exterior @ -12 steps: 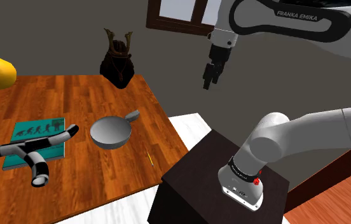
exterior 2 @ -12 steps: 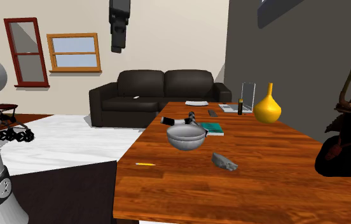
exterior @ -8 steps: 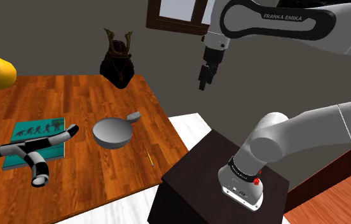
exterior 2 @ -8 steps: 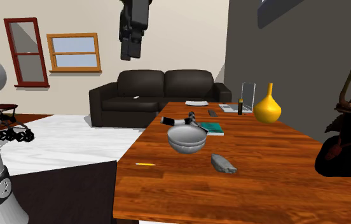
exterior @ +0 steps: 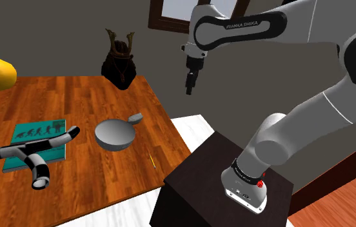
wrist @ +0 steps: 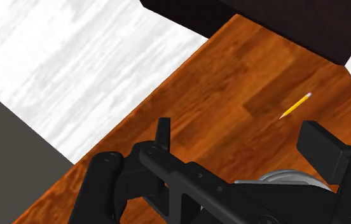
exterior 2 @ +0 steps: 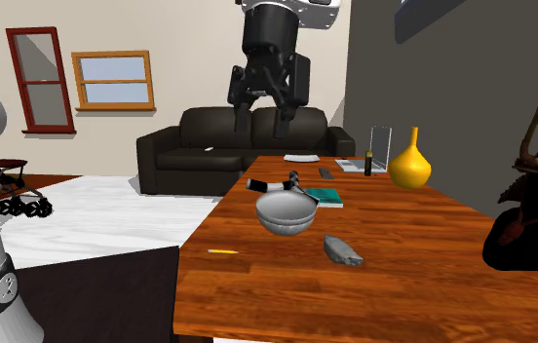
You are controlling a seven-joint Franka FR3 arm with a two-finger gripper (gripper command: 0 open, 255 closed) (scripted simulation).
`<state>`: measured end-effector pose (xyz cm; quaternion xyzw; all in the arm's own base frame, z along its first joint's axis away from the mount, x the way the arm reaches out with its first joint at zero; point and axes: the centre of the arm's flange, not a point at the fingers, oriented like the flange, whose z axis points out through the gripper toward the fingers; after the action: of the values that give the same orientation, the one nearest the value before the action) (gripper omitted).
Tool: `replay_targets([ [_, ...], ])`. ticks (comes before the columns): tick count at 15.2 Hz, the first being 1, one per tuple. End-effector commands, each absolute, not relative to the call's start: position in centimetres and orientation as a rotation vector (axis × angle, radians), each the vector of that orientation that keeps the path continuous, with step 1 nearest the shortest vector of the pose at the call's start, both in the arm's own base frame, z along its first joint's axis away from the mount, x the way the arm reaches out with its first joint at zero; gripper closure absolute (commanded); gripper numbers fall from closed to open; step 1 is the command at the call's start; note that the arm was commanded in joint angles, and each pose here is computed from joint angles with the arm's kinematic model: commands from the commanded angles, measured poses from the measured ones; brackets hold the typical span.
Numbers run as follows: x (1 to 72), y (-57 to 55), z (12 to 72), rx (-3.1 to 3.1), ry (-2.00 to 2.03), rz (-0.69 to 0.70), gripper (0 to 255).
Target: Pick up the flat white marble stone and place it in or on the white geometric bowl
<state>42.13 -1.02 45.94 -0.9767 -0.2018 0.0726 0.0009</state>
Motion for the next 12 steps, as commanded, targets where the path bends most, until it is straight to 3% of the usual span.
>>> replay_targets([
  [1, 44.0, -0.7, 44.1, -3.048, -0.738, 0.237, 0],
  [12, 54.8, 3.1, 34.8, -2.896, -1.269, 0.284, 0],
])
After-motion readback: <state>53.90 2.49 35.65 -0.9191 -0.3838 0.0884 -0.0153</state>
